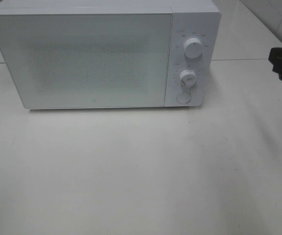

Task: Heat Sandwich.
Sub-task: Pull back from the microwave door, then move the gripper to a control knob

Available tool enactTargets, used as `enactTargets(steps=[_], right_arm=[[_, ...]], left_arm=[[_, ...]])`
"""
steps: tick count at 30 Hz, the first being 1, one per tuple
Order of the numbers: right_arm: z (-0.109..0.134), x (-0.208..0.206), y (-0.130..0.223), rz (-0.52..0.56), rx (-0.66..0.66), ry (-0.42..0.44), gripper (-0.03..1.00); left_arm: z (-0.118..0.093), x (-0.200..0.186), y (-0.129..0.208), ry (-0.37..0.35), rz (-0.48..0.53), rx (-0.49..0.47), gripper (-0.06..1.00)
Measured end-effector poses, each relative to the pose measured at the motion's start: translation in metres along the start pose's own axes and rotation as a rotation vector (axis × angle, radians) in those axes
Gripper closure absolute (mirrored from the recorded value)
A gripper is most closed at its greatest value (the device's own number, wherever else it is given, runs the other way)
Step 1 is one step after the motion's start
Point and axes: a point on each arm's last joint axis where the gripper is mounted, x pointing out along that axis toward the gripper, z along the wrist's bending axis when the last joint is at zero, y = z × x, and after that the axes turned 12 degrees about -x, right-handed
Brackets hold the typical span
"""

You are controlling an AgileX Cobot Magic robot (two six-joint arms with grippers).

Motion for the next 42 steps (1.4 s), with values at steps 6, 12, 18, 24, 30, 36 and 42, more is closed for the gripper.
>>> enactTargets(steps=[6, 12, 18, 24, 30, 36, 42], right_arm=[[0.007, 0.011, 0.006, -0.028, -0.014, 0.030, 0.21], [0.032, 0.023, 0.011, -0.045, -0.106, 0.012, 0.21], [0.054, 0.030, 0.016, -0.063, -0.064, 0.020, 0.21], [0.076, 0.037, 0.024, -0.104, -0.075, 0.038, 0.21], [0.098, 0.042, 0.035, -0.136, -0.131, 0.009, 0.21], [0.113, 0.048, 0.043, -0.138, -0.167, -0.012, 0.21], [0.123, 0.066, 0.044, -0.134, -0.136, 0.001, 0.21]], left_arm=[[0.000, 0.000, 0.000, 0.000, 0.000, 0.000, -0.03], [0.000, 0.000, 0.000, 0.000, 0.000, 0.000, -0.03], [0.000, 0.000, 0.000, 0.000, 0.000, 0.000, -0.03], [0.000, 0.000, 0.000, 0.000, 0.000, 0.000, -0.03], [0.000, 0.000, 0.000, 0.000, 0.000, 0.000, -0.03], [0.000, 0.000, 0.000, 0.000, 0.000, 0.000, -0.03], [0.000, 0.000, 0.000, 0.000, 0.000, 0.000, -0.03]])
